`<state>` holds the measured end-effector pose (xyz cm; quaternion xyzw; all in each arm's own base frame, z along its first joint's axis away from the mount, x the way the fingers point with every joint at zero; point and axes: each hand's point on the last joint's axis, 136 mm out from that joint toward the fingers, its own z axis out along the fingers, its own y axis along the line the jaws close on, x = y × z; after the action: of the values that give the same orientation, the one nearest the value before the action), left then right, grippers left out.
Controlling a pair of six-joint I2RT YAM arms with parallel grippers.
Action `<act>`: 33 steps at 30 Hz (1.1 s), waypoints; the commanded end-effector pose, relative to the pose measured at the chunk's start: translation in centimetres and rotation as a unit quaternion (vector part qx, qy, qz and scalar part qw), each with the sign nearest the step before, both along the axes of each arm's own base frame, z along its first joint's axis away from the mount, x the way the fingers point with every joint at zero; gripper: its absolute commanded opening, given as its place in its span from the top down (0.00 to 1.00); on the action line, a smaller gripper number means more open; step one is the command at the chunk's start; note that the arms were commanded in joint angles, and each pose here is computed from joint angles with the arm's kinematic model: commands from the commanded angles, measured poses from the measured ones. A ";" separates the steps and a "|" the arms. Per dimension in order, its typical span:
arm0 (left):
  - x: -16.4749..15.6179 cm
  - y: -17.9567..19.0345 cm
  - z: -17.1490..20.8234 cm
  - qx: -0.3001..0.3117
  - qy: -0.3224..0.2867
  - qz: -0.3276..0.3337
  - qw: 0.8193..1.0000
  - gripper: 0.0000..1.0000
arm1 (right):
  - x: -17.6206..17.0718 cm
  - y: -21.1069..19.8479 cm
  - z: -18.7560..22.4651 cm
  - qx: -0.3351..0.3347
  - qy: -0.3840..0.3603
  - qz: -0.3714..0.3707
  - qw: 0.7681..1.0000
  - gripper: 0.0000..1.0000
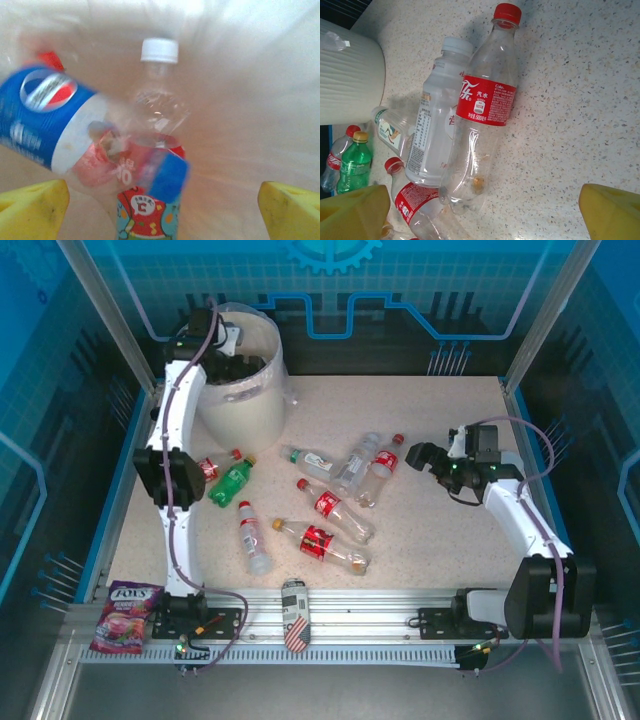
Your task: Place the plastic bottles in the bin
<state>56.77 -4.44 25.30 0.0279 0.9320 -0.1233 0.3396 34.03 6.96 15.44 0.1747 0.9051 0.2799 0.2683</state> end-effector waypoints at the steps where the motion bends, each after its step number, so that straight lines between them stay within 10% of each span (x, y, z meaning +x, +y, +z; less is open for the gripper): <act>1: -1.5 -0.4 7.9 -0.008 -0.087 -0.010 0.996 0.01 | 1.3 0.0 0.4 -0.021 -0.007 -0.020 1.000 0.02; 18: -11.2 -1.2 14.4 0.036 -0.133 0.000 0.990 0.01 | 5.9 3.9 -3.3 -0.083 0.022 -0.012 0.996 0.10; 33: -21.4 -11.4 5.6 -0.116 -0.048 -0.056 0.991 0.02 | 8.8 6.5 -8.4 -0.106 0.068 0.005 0.992 0.25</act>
<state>35.89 -13.59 32.19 0.0642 0.8950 -0.2009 0.3931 42.02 12.87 7.04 0.1588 0.9469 0.1780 0.2157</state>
